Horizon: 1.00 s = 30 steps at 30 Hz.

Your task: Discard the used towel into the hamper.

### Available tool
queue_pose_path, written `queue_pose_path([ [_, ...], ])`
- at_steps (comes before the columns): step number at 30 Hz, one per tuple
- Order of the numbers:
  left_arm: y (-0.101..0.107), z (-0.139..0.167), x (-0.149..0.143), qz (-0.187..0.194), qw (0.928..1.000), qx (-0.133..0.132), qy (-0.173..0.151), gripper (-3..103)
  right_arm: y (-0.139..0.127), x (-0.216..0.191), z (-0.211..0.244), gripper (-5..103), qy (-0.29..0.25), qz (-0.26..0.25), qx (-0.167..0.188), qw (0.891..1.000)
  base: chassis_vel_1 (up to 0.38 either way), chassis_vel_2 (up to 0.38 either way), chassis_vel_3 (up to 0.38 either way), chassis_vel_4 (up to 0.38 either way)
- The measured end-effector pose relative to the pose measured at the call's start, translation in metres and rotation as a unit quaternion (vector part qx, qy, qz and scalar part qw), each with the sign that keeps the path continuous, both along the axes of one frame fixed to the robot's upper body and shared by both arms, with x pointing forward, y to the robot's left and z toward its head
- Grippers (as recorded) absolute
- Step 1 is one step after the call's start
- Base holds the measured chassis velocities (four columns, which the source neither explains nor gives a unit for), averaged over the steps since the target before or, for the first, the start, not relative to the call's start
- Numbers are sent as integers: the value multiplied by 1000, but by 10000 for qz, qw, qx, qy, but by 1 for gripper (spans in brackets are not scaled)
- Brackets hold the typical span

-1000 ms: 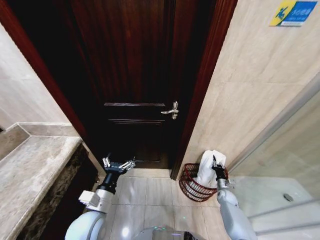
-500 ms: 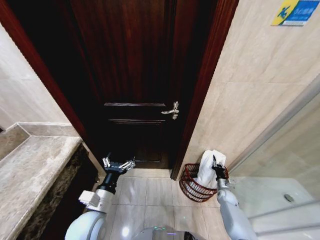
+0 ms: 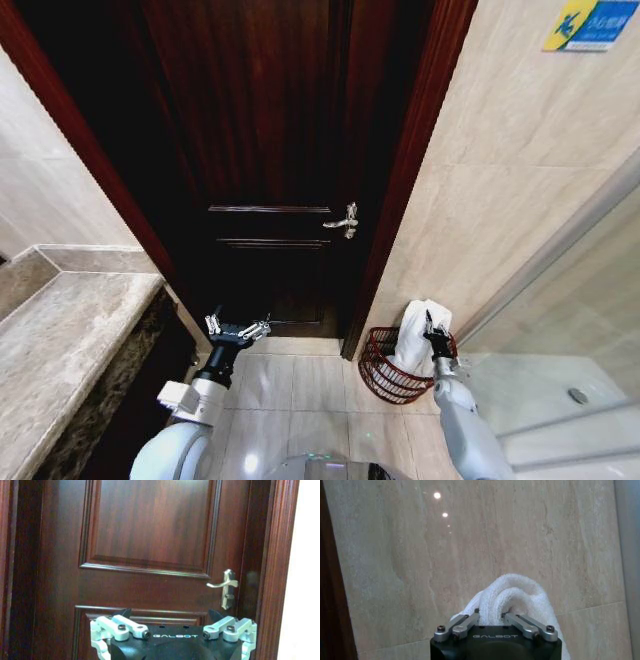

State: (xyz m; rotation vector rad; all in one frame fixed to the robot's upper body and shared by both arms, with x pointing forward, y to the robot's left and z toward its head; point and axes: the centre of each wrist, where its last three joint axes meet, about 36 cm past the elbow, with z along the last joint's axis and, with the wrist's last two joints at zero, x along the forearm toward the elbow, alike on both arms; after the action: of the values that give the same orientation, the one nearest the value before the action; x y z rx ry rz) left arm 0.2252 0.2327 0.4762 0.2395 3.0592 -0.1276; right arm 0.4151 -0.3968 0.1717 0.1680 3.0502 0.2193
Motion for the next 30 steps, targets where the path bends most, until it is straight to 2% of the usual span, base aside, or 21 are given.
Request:
queue_pose_path([
  [19, 0, 0, 0, 0, 10000, 0, 0, 100, 1, -2, 0, 10, -4, -9, -5, 10000, 0, 0, 0, 0],
  [30, 0, 0, 0, -1, 10000, 0, 0, 100, 28, -54, 15, 10, -113, -290, -223, 9993, 0, 0, 0, 0],
])
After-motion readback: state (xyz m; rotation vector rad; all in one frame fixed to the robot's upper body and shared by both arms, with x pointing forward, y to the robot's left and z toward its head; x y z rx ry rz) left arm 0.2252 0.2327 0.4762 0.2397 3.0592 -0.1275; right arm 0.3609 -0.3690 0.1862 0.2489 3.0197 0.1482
